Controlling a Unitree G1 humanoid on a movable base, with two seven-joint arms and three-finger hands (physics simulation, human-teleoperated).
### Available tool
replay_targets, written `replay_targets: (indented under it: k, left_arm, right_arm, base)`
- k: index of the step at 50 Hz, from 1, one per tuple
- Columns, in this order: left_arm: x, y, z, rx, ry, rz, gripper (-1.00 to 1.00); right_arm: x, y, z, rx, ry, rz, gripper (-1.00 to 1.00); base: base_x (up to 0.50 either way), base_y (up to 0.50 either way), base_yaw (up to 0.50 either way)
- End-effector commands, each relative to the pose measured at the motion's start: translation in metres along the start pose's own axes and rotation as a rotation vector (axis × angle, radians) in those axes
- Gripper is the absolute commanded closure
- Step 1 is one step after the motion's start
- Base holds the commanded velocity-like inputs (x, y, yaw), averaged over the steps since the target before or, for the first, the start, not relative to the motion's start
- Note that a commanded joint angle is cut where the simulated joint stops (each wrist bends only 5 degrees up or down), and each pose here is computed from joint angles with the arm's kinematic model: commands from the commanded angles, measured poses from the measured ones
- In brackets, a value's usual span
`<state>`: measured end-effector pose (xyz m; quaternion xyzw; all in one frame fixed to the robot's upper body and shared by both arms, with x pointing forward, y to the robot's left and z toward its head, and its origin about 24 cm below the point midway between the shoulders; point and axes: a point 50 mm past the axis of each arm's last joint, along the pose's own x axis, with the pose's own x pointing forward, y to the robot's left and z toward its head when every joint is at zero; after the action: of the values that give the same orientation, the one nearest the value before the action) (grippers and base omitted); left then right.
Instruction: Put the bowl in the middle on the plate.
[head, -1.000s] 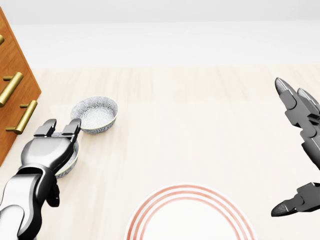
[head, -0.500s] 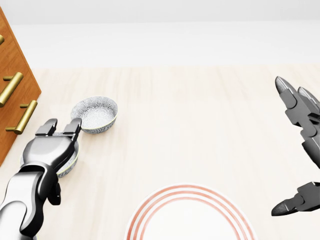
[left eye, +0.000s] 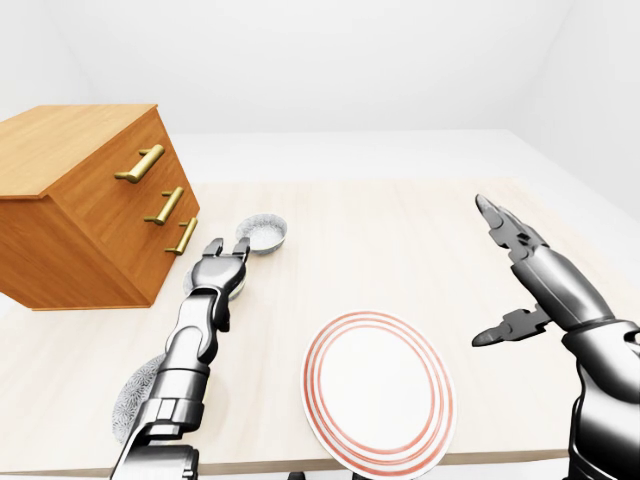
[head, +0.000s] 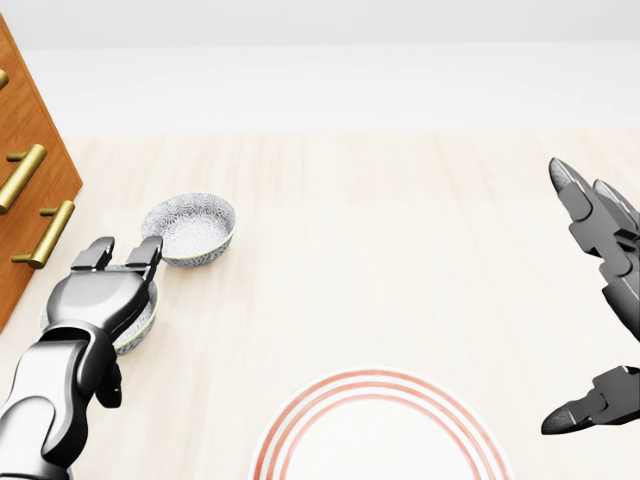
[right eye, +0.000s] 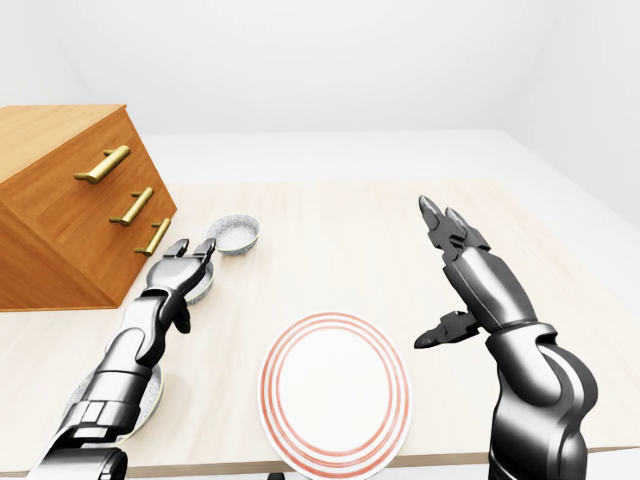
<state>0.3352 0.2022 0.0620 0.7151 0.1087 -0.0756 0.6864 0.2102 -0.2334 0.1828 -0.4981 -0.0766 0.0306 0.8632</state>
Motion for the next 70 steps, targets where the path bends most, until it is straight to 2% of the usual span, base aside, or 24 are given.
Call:
replay_targets:
  k: [1,23,70]
  left_arm:
    - [0.0,0.0,0.0,0.003,0.003,-0.004,-1.0]
    - [-0.007,-0.009,-0.014,0.014,0.043,-0.019,-1.0]
    - [-0.007,-0.011,-0.015,0.006,0.058,-0.032,-1.0]
  right_arm:
    - [-0.001,-0.002,0.004,-0.015,-0.01,-0.01,-1.0]
    - [0.0,-0.002,0.003,-0.017,-0.008,-0.011,-1.0]
    - [-0.003,-0.005,0.007,-0.035,-0.015,-0.026,-1.0]
  base:
    - [0.0,0.0,0.0]
    - [0.0,0.0,0.0]
    - [0.0,0.0,0.0]
